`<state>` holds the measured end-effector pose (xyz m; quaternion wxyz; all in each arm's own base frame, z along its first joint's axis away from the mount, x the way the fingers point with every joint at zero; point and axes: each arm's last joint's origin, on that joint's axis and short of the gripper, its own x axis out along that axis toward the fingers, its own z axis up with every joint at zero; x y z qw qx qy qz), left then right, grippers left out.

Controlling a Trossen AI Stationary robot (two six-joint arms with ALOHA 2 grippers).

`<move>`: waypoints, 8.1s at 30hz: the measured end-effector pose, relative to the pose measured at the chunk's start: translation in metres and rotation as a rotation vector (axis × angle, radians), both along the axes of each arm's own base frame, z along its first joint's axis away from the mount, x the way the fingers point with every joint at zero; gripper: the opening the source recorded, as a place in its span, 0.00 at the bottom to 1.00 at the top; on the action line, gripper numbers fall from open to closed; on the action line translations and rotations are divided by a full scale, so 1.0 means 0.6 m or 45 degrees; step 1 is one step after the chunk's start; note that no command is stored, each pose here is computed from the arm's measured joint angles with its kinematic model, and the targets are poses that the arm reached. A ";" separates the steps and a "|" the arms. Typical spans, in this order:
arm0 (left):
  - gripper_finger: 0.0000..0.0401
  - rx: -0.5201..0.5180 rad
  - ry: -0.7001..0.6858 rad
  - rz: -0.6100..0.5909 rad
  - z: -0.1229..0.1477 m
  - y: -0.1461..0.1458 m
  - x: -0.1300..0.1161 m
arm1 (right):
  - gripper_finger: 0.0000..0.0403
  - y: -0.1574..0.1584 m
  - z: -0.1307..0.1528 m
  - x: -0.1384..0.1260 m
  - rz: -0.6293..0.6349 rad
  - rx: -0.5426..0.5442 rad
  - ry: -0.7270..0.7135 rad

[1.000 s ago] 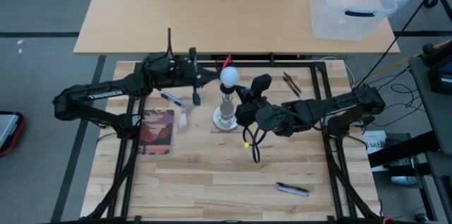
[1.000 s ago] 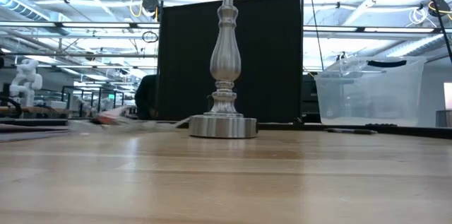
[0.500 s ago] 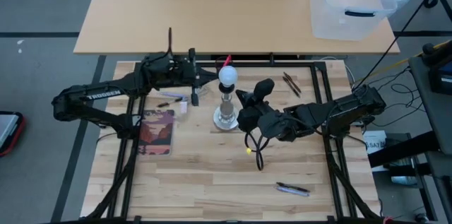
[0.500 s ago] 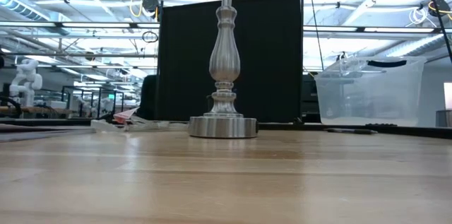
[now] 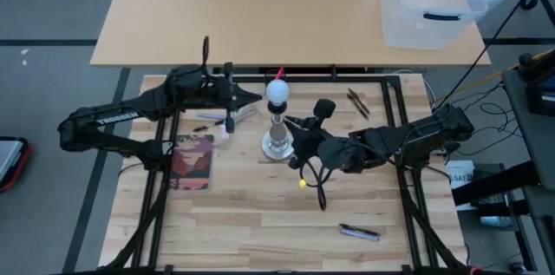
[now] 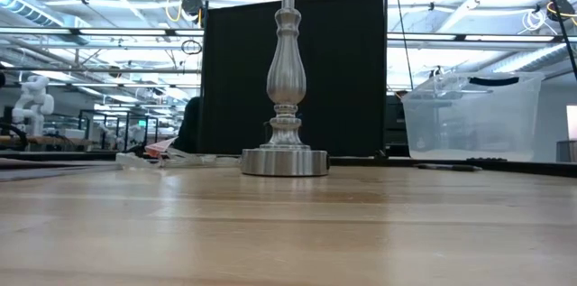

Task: Screw lightbulb
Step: Insert the lightbulb into the desk lamp

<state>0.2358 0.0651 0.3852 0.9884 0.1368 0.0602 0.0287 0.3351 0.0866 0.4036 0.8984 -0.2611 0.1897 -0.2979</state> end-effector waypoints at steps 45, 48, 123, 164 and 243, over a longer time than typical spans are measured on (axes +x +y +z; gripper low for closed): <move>0.00 -0.080 -0.002 -0.024 -0.090 0.010 -0.009 | 0.83 -0.118 0.088 0.016 0.171 0.328 -0.426; 0.00 -0.062 -0.040 -0.026 -0.078 0.006 -0.022 | 0.83 -0.097 0.100 0.011 0.270 0.249 -0.433; 0.00 0.012 -0.088 -0.088 0.023 -0.005 0.036 | 0.00 -0.096 0.044 -0.012 0.012 -0.187 0.277; 0.00 0.000 -0.042 -0.080 0.017 -0.005 0.035 | 0.00 -0.107 0.032 0.006 -0.003 -0.228 0.323; 0.00 0.014 -0.056 0.085 0.021 0.012 0.028 | 0.00 -0.086 0.028 0.008 0.069 -0.225 0.331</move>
